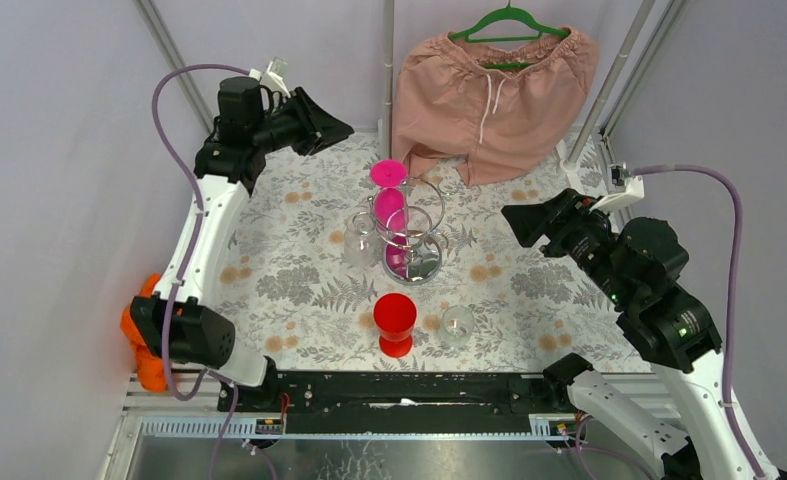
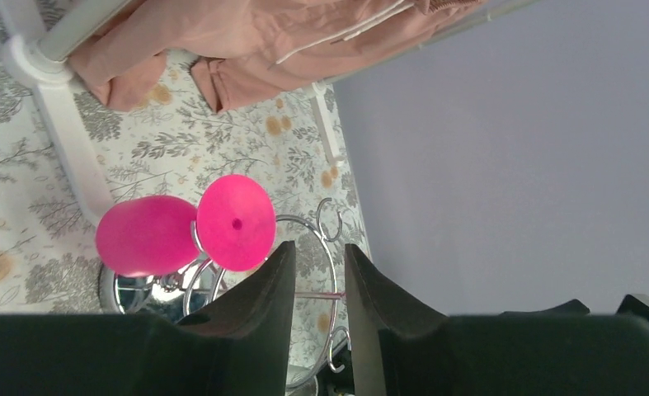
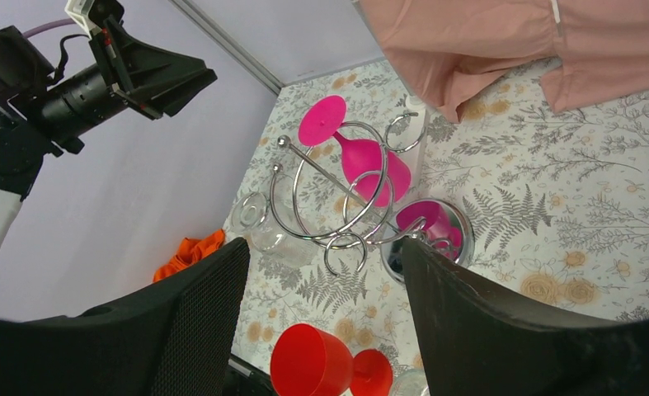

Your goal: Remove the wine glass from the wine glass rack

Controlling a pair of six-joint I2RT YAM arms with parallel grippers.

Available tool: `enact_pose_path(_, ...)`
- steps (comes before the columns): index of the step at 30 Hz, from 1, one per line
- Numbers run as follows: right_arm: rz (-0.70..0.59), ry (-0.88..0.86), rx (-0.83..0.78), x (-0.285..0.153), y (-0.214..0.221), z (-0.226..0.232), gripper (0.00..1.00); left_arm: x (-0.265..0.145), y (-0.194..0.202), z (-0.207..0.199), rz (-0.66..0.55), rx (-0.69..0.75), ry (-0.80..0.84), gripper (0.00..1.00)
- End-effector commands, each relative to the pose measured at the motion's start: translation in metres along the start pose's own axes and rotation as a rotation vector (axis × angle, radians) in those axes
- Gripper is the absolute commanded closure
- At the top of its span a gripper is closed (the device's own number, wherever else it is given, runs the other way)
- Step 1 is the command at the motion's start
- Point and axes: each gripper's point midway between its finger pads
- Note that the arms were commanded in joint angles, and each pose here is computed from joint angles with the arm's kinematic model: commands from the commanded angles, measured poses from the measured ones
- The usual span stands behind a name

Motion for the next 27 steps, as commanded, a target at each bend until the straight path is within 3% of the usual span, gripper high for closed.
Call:
enact_pose_path(1,-0.026,-0.006,-0.023,0.007,-0.005,0.001,0.24,0.009,-0.011,-0.005,0.017,0.022,0.137,0.64)
enact_pose_path(15,-0.015,0.010,-0.020,0.020,0.003,-0.007,0.24,0.054,0.019,0.068,0.117,-0.043,0.071,0.65)
enact_pose_path(27,-0.006,0.025,-0.018,0.027,0.008,-0.012,0.24,0.082,0.049,0.074,0.193,-0.067,0.099,0.67)
Point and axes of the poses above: each gripper's point midway between its finger pads, its own x axis out along the fingers, its own z axis along the line the jaws close on, y = z × x, and after that the axes turned 6 degrees about x, right-handed
